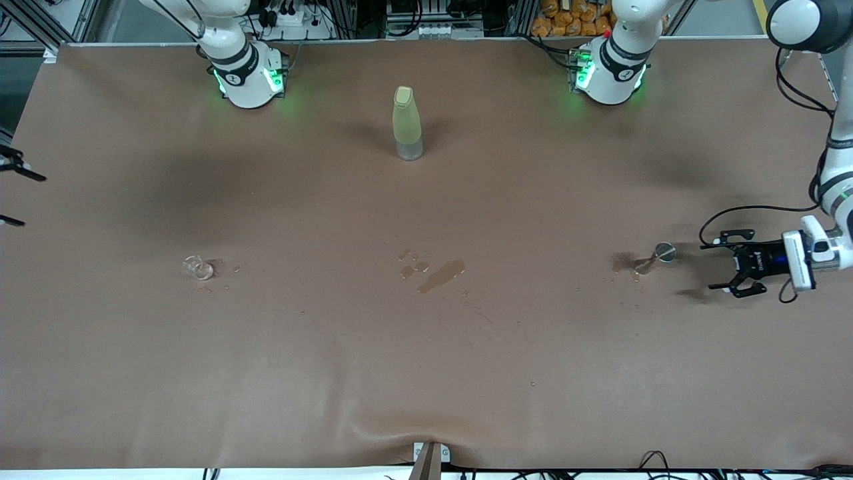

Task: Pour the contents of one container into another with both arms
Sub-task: 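Grasp the steel jigger with the left gripper while the right gripper grasps the beaker, then lift the jigger with the left gripper while the right gripper lifts the beaker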

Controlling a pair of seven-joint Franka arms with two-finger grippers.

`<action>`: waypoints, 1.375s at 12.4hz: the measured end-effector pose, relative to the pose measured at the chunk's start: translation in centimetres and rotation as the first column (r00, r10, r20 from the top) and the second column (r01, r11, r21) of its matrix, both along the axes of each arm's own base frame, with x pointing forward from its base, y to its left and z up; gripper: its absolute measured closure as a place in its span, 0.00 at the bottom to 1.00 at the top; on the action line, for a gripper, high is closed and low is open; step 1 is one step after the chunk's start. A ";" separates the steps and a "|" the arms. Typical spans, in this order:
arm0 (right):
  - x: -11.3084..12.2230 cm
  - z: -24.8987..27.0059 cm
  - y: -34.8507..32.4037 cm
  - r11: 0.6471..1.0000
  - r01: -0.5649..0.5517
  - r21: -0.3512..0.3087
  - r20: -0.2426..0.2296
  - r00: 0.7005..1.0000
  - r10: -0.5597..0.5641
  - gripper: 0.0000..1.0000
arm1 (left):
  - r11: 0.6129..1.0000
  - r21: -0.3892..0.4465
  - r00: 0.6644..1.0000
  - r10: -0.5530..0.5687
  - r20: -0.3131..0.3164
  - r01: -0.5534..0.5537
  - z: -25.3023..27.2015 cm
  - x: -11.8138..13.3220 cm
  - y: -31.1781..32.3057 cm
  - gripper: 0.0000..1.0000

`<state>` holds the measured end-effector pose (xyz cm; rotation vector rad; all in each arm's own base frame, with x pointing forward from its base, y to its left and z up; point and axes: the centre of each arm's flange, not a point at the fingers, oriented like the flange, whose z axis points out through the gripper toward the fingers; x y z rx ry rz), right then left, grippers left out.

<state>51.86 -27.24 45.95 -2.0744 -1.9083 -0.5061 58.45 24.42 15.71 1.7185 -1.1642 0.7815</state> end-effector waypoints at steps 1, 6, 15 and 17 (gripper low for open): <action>0.4 -2.0 -0.5 0.999 -0.020 0.042 0.017 1.000 0.019 0.00 | 1.000 -0.030 1.000 -0.009 0.005 0.009 -0.8 -0.3 -0.4 0.00; 1.4 -11.3 -0.6 0.961 -0.100 0.257 0.075 0.994 0.083 0.00 | 0.983 -0.182 0.997 -0.001 0.074 0.015 -4.9 -1.0 -3.0 0.00; 1.5 -25.2 1.5 0.851 -0.142 0.505 0.132 0.987 0.086 0.00 | 0.962 -0.265 0.995 -0.039 0.096 0.063 -6.7 -0.4 -7.3 0.06; 1.4 -27.0 1.8 0.837 -0.121 0.534 0.121 0.991 0.066 0.00 | 0.961 -0.265 0.994 -0.049 0.098 0.074 -6.7 -0.2 -7.9 0.07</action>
